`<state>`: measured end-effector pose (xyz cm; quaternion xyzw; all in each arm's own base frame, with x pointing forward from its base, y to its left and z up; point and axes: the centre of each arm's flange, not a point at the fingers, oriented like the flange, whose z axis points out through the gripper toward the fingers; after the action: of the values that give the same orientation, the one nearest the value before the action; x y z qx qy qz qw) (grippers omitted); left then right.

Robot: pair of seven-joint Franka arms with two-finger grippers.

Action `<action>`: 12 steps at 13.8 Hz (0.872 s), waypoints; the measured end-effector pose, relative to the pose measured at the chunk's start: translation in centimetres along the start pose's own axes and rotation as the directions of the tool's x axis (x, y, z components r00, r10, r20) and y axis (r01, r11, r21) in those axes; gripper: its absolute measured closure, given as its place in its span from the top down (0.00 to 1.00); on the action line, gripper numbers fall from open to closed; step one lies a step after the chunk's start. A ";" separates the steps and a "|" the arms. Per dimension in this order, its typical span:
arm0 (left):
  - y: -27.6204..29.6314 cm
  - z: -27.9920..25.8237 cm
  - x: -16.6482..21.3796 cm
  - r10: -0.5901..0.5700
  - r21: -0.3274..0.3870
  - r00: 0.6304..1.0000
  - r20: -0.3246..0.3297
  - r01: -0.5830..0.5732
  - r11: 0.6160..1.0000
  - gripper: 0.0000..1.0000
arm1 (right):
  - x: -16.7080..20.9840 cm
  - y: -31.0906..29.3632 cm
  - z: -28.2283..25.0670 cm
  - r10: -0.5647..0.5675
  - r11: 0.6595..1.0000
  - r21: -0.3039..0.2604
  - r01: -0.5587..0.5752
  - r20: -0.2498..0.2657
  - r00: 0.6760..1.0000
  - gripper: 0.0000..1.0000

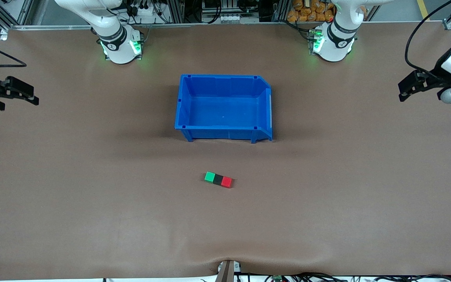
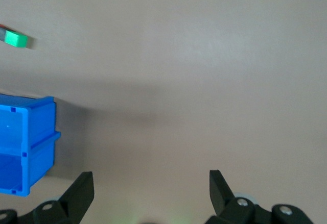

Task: Attach green and red cubes to black cube

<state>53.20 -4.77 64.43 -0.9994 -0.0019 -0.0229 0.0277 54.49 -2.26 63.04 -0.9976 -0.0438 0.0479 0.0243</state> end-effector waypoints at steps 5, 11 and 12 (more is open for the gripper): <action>-3.4 0.0 0.0 -0.011 -0.051 1.000 0.015 0.012 0.999 1.00 | -2.2 0.0 -1.8 0.090 0.996 -0.023 -0.090 0.011 0.996 1.00; -3.2 0.0 0.0 -0.014 -0.052 1.000 0.018 0.015 0.999 1.00 | -1.9 0.0 -2.2 0.090 0.996 -0.025 -0.091 -0.029 0.996 1.00; -3.1 0.0 0.0 -0.013 -0.052 1.000 0.018 0.014 0.999 1.00 | -1.8 0.0 -2.3 0.090 0.996 -0.025 -0.091 -0.041 0.995 1.00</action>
<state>53.18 -1.63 64.59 -0.9999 -0.0082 -0.0145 0.0013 52.91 -2.58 65.53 -0.9995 0.0011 0.0286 0.0095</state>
